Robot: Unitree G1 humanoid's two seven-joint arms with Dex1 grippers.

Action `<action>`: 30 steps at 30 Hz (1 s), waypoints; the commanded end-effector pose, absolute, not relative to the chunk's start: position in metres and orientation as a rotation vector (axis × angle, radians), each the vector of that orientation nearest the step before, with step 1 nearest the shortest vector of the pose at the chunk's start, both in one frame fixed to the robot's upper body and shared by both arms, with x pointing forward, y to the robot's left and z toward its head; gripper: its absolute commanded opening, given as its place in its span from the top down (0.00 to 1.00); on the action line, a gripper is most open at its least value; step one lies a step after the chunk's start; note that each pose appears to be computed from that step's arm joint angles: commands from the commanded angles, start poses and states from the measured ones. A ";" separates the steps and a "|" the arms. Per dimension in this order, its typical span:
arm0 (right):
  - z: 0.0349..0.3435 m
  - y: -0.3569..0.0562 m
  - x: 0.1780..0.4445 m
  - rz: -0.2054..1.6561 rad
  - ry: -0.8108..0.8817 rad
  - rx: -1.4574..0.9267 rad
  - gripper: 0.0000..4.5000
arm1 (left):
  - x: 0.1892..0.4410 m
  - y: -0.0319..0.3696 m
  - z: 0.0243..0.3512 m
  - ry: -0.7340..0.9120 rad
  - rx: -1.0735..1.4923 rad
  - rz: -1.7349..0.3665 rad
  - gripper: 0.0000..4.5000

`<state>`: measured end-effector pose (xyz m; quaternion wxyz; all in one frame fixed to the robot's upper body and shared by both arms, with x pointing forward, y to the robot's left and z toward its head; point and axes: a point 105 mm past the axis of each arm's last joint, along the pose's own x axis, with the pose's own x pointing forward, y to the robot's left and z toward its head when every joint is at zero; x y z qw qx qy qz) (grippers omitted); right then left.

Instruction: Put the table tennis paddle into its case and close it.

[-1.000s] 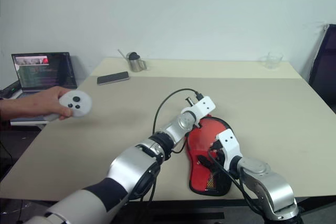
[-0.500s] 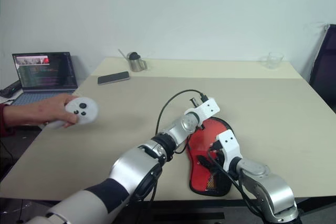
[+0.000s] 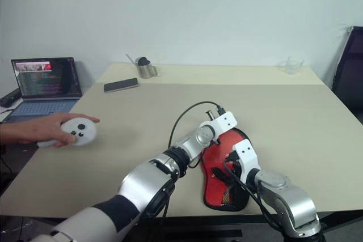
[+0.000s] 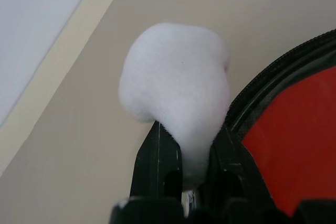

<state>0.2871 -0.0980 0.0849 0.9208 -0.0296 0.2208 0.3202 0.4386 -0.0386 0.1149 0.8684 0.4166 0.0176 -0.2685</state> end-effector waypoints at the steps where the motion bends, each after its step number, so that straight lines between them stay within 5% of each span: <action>1: 0.060 -0.098 0.277 0.673 0.572 -0.033 0.00 | 0.438 -0.039 0.113 0.051 0.829 -0.537 0.96; 3: 0.059 -0.097 0.277 0.675 0.573 -0.033 0.00 | 0.441 -0.034 0.117 0.052 0.810 -0.512 0.96; 4: 0.059 -0.097 0.277 0.676 0.573 -0.034 0.00 | 0.444 -0.030 0.119 0.054 0.793 -0.496 0.80; 13: 0.061 -0.093 0.287 0.702 0.556 -0.050 0.00 | 0.444 -0.020 0.110 0.047 0.945 -0.530 0.11; 23: 0.097 -0.110 0.297 0.845 0.499 -0.148 0.00 | 0.450 -0.003 0.115 0.010 0.988 -0.562 0.11; 30: 0.154 -0.126 0.299 0.967 0.387 -0.233 0.00 | 0.456 0.014 0.145 -0.053 0.847 -0.641 0.11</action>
